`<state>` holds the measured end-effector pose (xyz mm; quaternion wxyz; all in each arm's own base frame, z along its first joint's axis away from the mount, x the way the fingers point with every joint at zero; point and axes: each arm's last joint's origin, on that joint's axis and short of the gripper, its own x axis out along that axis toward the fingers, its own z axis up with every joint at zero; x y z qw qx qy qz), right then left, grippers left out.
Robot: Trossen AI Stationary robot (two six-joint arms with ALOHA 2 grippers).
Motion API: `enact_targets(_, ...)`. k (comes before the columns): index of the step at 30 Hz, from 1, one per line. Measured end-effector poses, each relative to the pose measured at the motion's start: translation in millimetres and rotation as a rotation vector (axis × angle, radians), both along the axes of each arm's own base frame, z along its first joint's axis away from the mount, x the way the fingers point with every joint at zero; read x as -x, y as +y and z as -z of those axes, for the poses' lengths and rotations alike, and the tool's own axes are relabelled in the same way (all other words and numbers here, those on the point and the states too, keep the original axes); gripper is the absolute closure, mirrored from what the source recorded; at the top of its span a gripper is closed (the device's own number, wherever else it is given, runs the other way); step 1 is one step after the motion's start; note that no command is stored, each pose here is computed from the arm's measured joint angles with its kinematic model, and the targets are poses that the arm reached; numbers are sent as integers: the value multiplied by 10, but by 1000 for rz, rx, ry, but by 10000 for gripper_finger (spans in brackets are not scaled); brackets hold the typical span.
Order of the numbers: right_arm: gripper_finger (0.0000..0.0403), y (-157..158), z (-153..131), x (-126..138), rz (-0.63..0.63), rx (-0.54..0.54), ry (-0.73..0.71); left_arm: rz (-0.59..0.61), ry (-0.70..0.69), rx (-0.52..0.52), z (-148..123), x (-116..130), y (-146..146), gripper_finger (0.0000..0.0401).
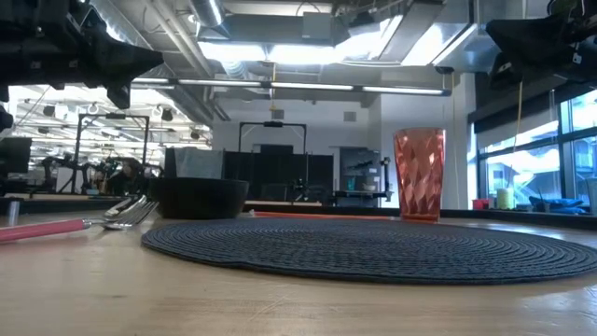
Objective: Pick & Place Utensil
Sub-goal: Put the black bowl on the black mat
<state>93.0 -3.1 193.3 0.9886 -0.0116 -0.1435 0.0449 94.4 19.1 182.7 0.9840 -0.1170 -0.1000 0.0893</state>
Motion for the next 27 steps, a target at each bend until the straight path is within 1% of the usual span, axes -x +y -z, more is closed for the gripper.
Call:
enact_targets(4,397,0,1,0,0,-1,0,-84,-16,70,-36,8,27,400)
enact_targets(9,392,0,2,0,0,-2,1,-92,4,70,-201,-22,27,400)
enact_targets(12,382,0,3,-1,0,-3,1,-100,42,101,-346,-93,34,400)
enact_targets(15,377,0,3,-1,0,-3,1,-122,168,153,-478,-230,58,400)
enact_targets(19,378,0,4,-1,-1,-6,2,-189,408,185,-622,-501,120,400)
enact_targets(23,383,0,5,-1,-3,-12,3,-204,633,195,-719,-825,177,397)
enact_targets(26,385,0,11,-3,-3,-12,9,-199,749,182,-791,-1053,214,383)
enact_targets(27,385,0,13,-4,-3,-12,12,-178,794,178,-809,-1120,220,376)
